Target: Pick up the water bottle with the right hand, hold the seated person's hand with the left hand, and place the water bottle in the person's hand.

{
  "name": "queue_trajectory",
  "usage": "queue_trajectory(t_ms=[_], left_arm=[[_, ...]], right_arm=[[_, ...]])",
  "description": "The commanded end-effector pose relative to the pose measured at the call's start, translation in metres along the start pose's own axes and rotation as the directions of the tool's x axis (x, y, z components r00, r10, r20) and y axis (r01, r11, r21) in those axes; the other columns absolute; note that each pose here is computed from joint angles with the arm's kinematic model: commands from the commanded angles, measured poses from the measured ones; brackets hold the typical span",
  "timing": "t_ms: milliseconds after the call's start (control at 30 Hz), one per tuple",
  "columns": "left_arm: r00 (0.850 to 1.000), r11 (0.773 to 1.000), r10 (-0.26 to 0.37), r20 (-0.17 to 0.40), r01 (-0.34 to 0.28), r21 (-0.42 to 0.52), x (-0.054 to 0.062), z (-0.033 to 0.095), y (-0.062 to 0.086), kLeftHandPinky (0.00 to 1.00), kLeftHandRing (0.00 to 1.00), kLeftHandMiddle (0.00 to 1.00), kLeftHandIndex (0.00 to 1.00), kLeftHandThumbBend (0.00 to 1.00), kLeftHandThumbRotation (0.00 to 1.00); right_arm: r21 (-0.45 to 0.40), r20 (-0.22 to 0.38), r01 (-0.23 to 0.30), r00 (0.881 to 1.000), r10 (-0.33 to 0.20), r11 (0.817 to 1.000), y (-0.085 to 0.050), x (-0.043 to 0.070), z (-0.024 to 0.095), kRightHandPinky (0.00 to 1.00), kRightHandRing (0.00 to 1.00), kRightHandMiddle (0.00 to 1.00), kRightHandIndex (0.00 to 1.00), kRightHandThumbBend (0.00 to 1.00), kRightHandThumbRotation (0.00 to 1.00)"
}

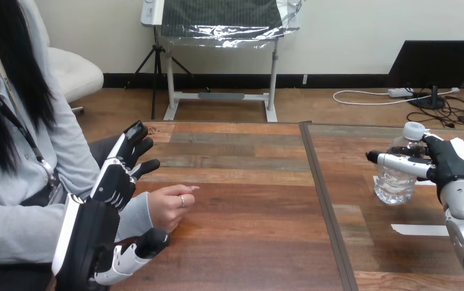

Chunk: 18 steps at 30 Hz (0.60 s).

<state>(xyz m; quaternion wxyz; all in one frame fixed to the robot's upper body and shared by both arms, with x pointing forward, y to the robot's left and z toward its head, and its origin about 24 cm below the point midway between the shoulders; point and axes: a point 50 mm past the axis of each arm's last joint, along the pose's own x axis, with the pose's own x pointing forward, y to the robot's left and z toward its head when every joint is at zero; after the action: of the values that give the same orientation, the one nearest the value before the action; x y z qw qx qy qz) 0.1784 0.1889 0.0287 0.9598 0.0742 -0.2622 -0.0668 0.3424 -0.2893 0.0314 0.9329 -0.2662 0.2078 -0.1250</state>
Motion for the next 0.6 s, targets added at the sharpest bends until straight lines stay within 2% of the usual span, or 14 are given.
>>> queue_trajectory(t_ms=[0,200,400,500,567], left_arm=[[0.997,1.000,0.001,0.081,-0.001,0.005,0.0111,0.0110,0.0027,0.82,0.92,0.94,0.92,1.00,0.73],[0.996,1.000,0.004,0.085,-0.004,0.003,0.0097,0.0122,0.0031,0.82,0.92,0.93,0.92,1.00,0.73],[0.996,1.000,0.002,0.088,-0.002,0.005,0.0090,0.0131,0.0039,0.82,0.91,0.93,0.91,1.00,0.73],[0.996,1.000,0.002,0.090,-0.002,0.003,0.0084,0.0136,0.0042,0.82,0.91,0.93,0.91,1.00,0.73],[0.996,1.000,0.001,0.090,-0.001,0.000,0.0084,0.0137,0.0043,0.82,0.91,0.92,0.91,1.00,0.72]], right_arm=[[0.002,0.046,-0.008,0.999,0.008,1.000,0.0058,0.0021,0.0161,0.74,0.81,0.84,0.87,0.86,0.29],[-0.018,0.039,-0.004,0.999,0.005,1.000,0.0072,0.0019,0.0151,0.74,0.81,0.83,0.86,0.87,0.30],[-0.002,0.043,0.000,0.999,0.000,1.000,0.0084,0.0014,0.0140,0.73,0.79,0.82,0.84,0.89,0.25],[-0.001,0.043,0.006,0.999,-0.006,1.000,0.0089,0.0012,0.0134,0.72,0.78,0.81,0.83,0.89,0.22],[0.002,0.043,0.010,0.999,-0.010,1.000,0.0090,0.0011,0.0132,0.71,0.77,0.80,0.82,0.88,0.15]])
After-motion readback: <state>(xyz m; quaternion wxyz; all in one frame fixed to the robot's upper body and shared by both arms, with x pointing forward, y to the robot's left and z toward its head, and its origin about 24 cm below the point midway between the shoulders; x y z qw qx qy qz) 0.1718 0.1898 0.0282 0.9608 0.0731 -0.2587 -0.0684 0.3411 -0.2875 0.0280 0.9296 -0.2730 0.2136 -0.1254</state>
